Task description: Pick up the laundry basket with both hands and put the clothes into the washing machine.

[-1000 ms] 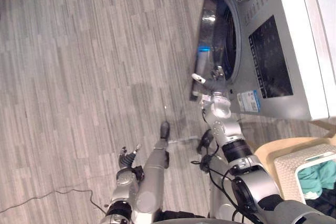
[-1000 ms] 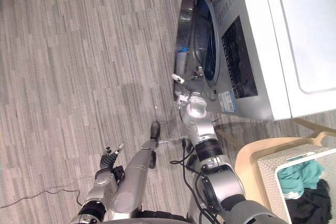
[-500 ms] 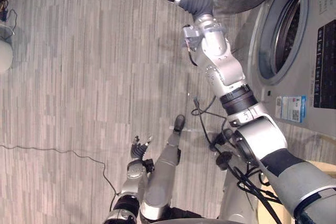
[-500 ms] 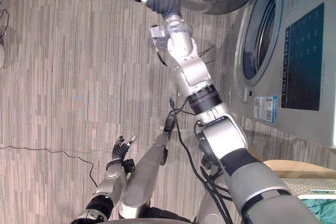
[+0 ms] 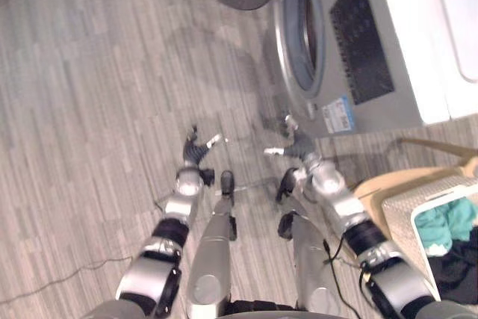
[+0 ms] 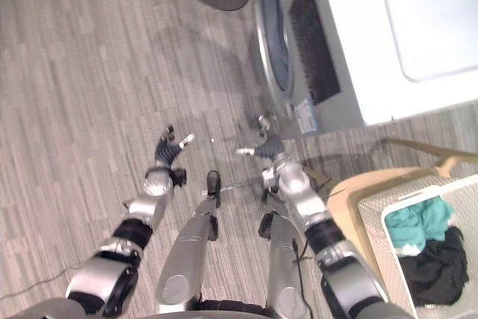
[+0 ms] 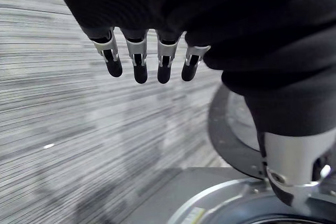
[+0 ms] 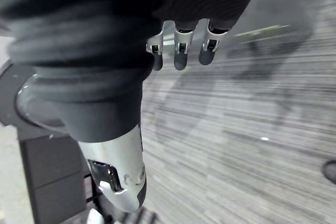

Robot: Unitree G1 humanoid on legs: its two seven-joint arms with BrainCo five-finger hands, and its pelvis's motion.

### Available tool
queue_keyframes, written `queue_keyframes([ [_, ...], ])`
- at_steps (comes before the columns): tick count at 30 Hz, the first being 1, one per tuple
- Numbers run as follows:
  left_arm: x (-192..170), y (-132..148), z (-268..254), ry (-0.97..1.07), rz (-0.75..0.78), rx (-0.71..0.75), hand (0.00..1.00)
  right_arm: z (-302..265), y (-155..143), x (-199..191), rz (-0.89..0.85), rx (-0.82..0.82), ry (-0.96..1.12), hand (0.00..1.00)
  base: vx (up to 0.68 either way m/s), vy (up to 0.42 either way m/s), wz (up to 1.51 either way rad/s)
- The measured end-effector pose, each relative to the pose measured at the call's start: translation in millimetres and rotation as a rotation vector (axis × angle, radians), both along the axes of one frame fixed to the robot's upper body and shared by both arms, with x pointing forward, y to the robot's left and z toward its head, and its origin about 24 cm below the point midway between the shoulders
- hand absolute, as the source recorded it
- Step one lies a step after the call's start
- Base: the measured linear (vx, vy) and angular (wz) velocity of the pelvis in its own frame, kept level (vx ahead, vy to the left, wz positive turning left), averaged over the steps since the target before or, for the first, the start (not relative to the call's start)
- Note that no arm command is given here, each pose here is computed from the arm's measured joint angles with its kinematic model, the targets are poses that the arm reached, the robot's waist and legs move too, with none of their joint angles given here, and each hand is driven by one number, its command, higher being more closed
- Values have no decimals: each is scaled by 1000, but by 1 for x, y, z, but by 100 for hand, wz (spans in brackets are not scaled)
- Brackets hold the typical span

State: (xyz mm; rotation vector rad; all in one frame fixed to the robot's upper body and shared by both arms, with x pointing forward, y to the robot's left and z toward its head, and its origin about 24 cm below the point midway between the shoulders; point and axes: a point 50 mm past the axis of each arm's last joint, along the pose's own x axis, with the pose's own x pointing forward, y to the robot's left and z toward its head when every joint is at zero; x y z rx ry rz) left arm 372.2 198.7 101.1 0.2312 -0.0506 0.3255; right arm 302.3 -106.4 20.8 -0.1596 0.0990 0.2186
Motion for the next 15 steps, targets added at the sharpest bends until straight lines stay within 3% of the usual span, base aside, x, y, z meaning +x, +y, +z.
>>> queue_keyframes([
  [6,11,47,54,-90,124,106,0,-36,-30,-27,-176,-59,102,0,36,15,-30],
  [15,17,63,136,-288,171,139,0,10,-67,-38,-403,17,-127,0,38,-2,-14],
])
